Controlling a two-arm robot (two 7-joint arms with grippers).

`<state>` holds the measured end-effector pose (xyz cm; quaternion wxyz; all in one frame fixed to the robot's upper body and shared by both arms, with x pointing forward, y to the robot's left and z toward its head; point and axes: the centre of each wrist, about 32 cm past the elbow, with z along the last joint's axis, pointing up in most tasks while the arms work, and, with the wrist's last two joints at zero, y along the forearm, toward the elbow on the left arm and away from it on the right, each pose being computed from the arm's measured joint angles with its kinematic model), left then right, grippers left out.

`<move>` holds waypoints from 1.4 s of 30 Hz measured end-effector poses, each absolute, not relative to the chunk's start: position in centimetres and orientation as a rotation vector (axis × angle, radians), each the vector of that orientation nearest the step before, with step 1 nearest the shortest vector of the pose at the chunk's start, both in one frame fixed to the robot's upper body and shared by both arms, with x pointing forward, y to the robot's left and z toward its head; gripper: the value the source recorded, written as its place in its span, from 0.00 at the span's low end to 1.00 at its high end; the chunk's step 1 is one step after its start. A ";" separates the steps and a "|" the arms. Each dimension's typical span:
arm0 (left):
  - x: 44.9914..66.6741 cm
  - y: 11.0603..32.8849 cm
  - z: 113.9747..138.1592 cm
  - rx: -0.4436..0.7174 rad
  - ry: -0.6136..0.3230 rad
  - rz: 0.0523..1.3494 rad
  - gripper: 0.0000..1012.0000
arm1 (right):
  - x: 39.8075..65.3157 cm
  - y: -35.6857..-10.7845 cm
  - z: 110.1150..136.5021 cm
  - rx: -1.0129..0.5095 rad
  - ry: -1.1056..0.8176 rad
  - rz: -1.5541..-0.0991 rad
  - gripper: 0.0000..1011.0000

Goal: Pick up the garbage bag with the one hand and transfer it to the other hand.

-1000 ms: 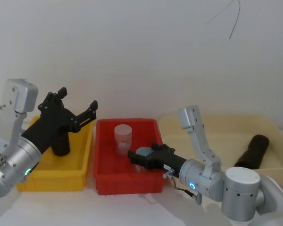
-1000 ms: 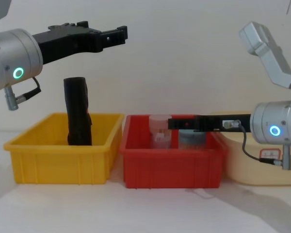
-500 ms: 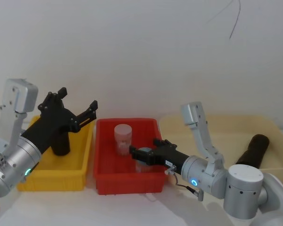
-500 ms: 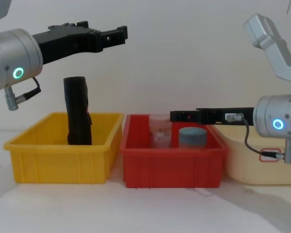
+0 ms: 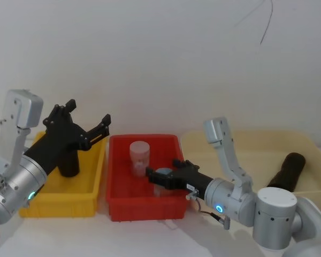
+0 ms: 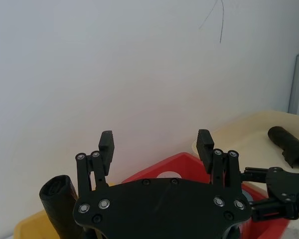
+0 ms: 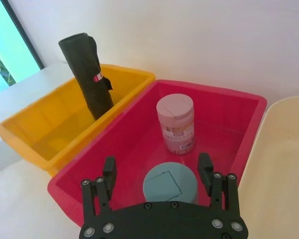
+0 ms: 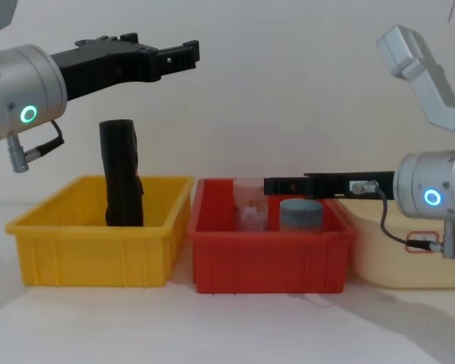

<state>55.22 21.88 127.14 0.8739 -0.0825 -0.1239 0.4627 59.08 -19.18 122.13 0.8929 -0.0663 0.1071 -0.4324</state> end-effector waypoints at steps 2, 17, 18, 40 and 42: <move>55.2 21.9 127.1 -0.172 -0.259 0.966 0.99 | 59.1 -19.2 122.1 -0.139 0.223 -0.897 0.99; 55.2 21.9 127.1 -0.172 -0.259 0.966 0.99 | 59.6 -19.5 121.5 -0.148 0.231 -0.912 0.99; 55.2 21.9 127.1 -0.172 -0.259 0.966 0.99 | 59.6 -19.5 121.4 -0.148 0.232 -0.914 0.99; 55.2 21.9 127.1 -0.172 -0.259 0.966 0.99 | 59.8 -19.4 121.0 -0.175 0.227 -0.906 0.99; 55.2 21.9 127.1 -0.172 -0.259 0.966 0.99 | 59.8 -19.3 120.9 -0.179 0.224 -0.904 0.97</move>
